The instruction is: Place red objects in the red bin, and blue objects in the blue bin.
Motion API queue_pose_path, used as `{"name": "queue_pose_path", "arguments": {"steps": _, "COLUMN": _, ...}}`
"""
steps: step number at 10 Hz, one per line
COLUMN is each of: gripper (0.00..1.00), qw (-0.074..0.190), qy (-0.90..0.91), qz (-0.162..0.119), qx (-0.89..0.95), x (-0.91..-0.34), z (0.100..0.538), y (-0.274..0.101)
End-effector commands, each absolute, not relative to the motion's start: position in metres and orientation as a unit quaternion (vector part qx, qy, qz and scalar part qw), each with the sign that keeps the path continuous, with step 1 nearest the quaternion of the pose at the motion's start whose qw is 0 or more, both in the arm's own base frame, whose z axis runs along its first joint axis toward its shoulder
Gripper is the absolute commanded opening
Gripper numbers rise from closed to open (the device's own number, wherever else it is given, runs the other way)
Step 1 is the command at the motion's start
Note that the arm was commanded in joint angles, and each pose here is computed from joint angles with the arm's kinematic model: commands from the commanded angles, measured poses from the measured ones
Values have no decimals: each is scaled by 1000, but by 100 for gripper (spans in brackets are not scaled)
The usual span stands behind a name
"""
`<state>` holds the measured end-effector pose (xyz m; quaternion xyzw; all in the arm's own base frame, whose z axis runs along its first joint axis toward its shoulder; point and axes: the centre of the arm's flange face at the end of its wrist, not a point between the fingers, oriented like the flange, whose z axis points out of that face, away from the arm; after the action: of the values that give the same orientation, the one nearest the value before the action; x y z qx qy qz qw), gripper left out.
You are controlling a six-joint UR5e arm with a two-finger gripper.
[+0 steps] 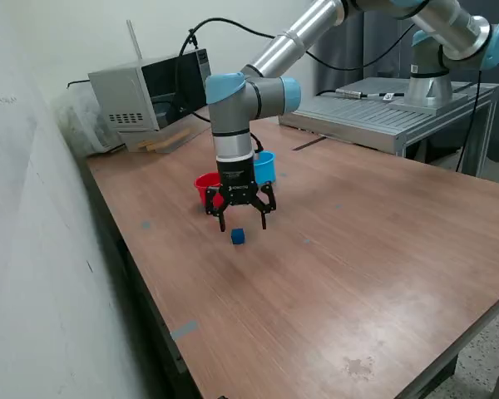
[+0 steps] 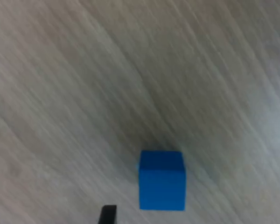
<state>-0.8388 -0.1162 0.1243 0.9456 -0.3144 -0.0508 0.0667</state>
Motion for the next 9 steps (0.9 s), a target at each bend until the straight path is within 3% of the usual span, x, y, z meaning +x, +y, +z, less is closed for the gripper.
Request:
{"name": "queue_pose_path", "arguments": {"steps": 1, "gripper": 100, "qw": 67, "qy": -332, "qz": -56, "qx": 939, "x": -853, "z": 109, "y": -104}}
{"name": "queue_pose_path", "arguments": {"steps": 4, "gripper": 100, "qw": 66, "qy": -343, "qz": -61, "qx": 935, "x": -858, "z": 112, "y": -81}}
{"name": "queue_pose_path", "arguments": {"steps": 8, "gripper": 100, "qw": 63, "qy": -339, "qz": -53, "qx": 937, "x": -855, "z": 100, "y": -80}}
{"name": "queue_pose_path", "arguments": {"steps": 9, "gripper": 0, "qw": 64, "qy": -339, "qz": -51, "qx": 937, "x": -854, "z": 99, "y": -81}}
